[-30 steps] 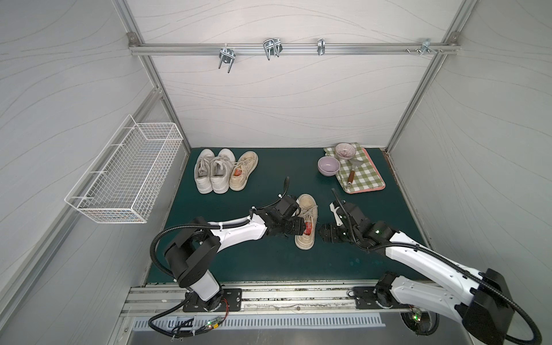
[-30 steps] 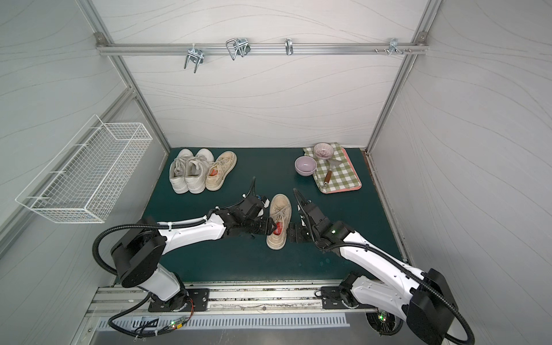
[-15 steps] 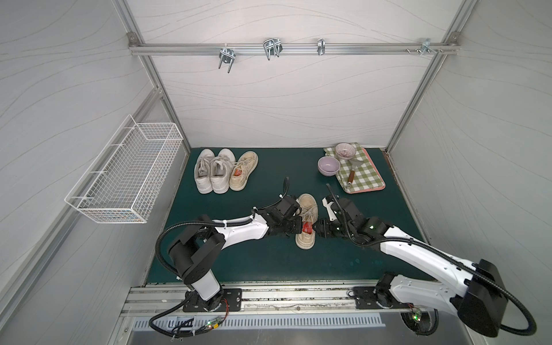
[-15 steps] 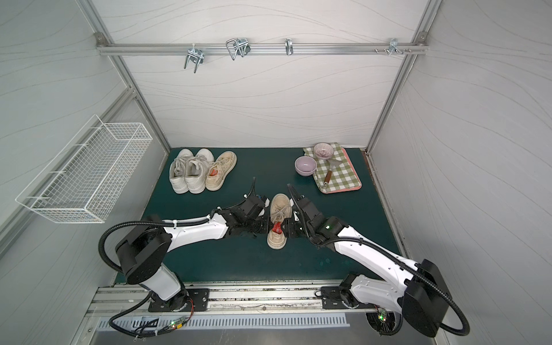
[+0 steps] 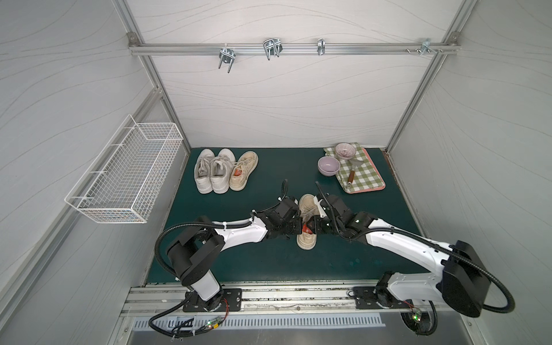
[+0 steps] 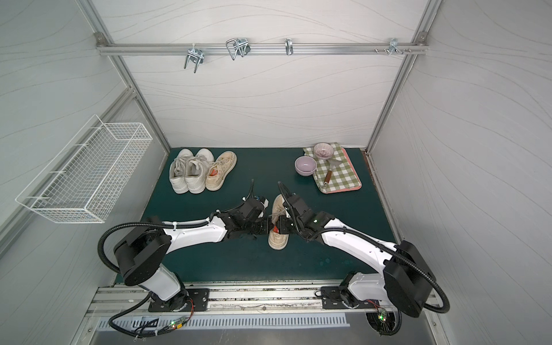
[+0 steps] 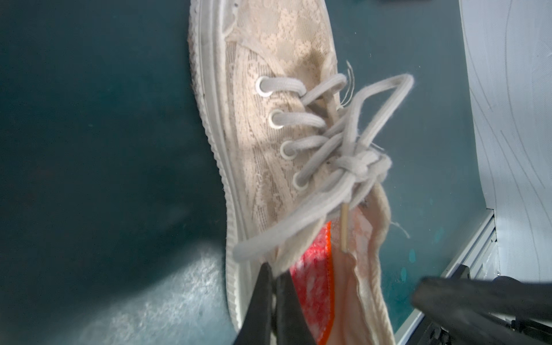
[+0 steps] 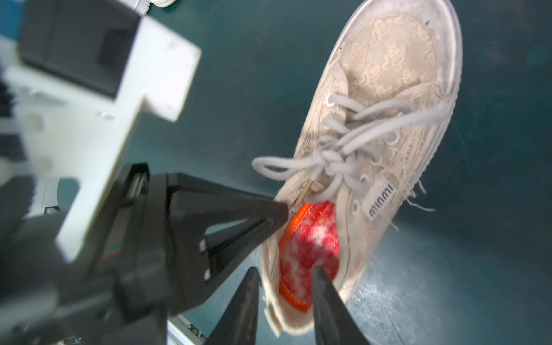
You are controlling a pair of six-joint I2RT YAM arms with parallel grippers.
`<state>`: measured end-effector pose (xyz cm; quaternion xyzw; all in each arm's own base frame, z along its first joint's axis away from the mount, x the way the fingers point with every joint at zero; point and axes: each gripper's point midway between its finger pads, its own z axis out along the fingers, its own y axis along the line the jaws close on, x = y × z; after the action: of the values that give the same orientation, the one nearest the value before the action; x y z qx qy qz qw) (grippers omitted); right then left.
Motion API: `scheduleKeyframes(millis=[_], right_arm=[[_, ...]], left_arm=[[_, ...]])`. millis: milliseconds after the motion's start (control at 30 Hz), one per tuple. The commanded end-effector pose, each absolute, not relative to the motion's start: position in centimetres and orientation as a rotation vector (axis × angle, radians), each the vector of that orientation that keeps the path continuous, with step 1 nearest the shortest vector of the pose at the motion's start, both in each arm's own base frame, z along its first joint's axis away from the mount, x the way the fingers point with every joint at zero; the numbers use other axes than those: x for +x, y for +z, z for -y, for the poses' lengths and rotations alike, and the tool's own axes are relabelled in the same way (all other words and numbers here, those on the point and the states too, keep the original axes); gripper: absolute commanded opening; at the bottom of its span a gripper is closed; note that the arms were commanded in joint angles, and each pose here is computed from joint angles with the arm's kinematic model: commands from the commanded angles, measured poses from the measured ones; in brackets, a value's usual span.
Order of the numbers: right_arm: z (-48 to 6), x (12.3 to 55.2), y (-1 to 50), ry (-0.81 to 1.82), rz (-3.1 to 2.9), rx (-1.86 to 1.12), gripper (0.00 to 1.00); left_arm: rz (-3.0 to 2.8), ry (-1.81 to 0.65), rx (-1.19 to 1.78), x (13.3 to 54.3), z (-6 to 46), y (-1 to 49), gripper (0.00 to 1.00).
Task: Remove the insole from the shoe
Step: Untie the shoelace on the shoe.
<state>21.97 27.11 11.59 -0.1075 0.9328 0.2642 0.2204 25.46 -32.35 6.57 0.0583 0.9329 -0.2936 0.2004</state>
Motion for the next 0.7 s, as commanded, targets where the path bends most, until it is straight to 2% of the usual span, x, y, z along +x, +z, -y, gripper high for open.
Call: scheduleKeyframes(millis=[0, 300, 667], right_arm=[[-28.2, 22.6, 11.9, 0.771, -2.555, -0.281, 0.30], [-25.5, 24.1, 9.6, 0.605, -2.602, -0.155, 0.23], [-24.7, 24.4, 8.8, 0.584, -2.624, -0.102, 0.23]], left_arm=[[-2.496, -0.905, 0.143, 26.0, 33.7, 9.6, 0.00], [-2.484, -0.909, 0.109, 25.6, 33.2, 9.7, 0.00], [-2.461, -0.940, 0.116, 25.2, 33.5, 10.0, 0.00]])
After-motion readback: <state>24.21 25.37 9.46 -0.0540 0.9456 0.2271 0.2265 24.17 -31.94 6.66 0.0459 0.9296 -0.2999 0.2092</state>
